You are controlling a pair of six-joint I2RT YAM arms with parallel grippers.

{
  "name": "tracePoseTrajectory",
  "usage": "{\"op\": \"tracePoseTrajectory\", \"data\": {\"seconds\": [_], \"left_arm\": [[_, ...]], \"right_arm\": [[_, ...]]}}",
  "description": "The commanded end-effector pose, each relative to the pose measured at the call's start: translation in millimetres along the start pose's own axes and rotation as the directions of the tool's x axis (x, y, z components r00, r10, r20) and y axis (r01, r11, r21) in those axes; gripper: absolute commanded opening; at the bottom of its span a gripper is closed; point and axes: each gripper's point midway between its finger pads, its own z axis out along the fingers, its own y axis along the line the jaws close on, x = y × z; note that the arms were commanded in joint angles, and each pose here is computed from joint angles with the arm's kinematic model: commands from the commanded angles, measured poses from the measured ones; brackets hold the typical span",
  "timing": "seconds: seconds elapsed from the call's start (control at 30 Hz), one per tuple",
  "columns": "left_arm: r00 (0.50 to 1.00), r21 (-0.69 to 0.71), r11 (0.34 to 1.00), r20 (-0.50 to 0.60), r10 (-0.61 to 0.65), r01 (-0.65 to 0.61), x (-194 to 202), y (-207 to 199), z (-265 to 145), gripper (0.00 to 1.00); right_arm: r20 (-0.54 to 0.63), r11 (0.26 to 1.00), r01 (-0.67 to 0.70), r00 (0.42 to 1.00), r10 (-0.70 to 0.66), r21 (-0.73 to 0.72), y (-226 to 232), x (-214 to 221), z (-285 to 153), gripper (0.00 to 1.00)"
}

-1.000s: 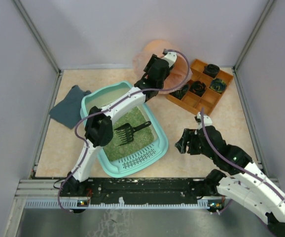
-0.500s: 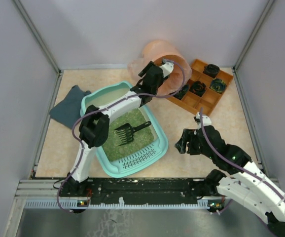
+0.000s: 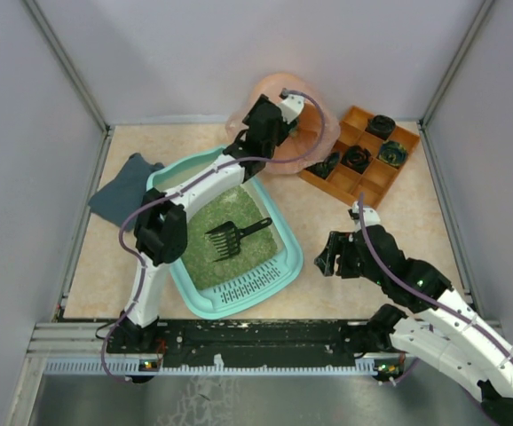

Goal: Clean the litter box

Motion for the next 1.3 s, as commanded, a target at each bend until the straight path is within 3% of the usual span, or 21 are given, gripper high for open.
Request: {"op": "tracePoseTrajectory", "data": {"seconds": [0.0, 0.2, 0.43, 0.6, 0.83, 1.03, 1.27], "left_arm": [[0.998, 0.003, 0.998, 0.01, -0.066, 0.066, -4, 13, 17, 0.77], [0.995, 0.041, 0.994, -0.009, -0.099, 0.099, 14, 20, 34, 0.7], [0.998, 0.118, 0.991, 0.01, -0.067, 0.065, 22, 15, 46, 0.53], [0.997, 0.129, 0.99, 0.045, -0.064, 0.057, 13, 17, 47, 0.28], [0.99, 0.122, 0.989, 0.104, -0.096, 0.083, -18, 34, 39, 0.01], [0.976, 0.134, 0.98, 0.139, -0.168, 0.149, -56, 55, 20, 0.0], [0.968, 0.153, 0.961, 0.063, -0.242, 0.23, -77, 77, -8, 0.0]], "right_arm": [[0.055, 0.999, -0.006, 0.998, 0.008, -0.048, 14, -19, -9, 0.64], [0.052, 0.999, -0.007, 0.999, 0.009, -0.047, 14, -18, -8, 0.64], [0.052, 0.999, -0.006, 0.999, 0.008, -0.048, 14, -18, -8, 0.64], [0.051, 0.999, -0.007, 0.999, 0.009, -0.045, 14, -18, -7, 0.64], [0.052, 0.999, -0.007, 0.999, 0.009, -0.042, 13, -18, -7, 0.64], [0.059, 0.999, -0.01, 0.998, 0.012, -0.04, 14, -20, -8, 0.64], [0.063, 0.998, -0.019, 0.998, 0.023, -0.052, 16, -21, -8, 0.64]]}}
